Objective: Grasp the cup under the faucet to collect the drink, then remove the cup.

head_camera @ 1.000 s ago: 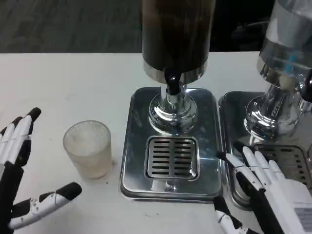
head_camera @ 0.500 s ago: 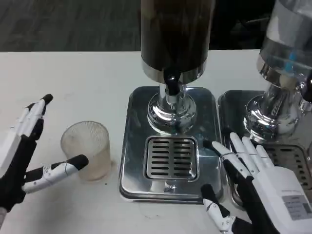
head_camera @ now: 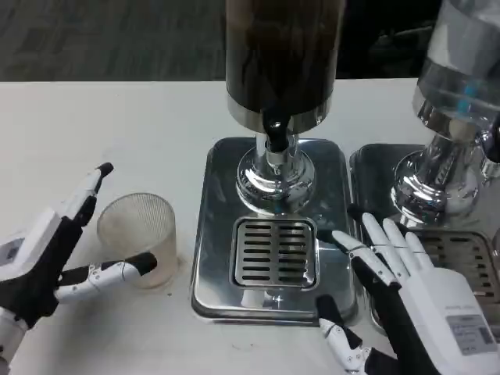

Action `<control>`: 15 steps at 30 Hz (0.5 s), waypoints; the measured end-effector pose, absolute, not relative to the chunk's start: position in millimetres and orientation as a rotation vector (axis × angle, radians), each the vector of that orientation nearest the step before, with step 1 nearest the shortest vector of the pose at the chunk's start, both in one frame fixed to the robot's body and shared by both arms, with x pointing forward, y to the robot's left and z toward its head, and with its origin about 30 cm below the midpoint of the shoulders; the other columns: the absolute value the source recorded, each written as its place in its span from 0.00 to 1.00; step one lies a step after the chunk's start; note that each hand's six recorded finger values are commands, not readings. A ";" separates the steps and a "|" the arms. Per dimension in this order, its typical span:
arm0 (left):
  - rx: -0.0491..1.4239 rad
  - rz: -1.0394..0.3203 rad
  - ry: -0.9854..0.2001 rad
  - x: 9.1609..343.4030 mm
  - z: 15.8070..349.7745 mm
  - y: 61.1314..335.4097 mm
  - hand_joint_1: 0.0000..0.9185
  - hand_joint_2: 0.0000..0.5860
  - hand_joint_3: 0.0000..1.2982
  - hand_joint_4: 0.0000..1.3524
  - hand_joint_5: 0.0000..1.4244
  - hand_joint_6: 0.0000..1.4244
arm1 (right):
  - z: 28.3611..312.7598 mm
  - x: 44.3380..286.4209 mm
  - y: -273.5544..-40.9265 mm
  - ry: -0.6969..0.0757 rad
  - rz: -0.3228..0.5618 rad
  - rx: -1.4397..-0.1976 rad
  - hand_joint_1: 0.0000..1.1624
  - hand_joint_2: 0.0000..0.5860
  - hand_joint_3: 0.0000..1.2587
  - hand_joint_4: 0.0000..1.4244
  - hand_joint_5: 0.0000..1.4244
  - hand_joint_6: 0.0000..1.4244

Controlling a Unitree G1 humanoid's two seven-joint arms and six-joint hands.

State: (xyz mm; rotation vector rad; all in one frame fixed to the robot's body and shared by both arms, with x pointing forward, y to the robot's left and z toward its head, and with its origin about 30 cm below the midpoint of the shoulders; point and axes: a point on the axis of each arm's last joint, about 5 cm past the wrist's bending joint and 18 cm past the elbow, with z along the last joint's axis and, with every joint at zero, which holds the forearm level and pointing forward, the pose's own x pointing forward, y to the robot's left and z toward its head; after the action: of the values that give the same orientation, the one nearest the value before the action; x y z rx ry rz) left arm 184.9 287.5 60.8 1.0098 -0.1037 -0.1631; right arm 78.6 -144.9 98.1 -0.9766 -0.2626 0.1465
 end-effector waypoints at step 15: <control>1.045 -0.185 -0.090 196.9 57.4 286.3 0.23 0.02 0.00 0.00 0.14 0.16 | 98.0 80.9 -143.8 -0.274 0.155 -0.973 0.35 0.84 0.21 0.04 0.00 0.00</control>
State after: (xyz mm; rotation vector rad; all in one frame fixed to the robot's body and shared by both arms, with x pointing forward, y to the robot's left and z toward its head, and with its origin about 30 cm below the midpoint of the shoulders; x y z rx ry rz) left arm 196.9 286.3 57.4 1.0449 -0.0898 -0.1855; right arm 80.9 -143.8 98.0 -0.9727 -0.2745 0.1550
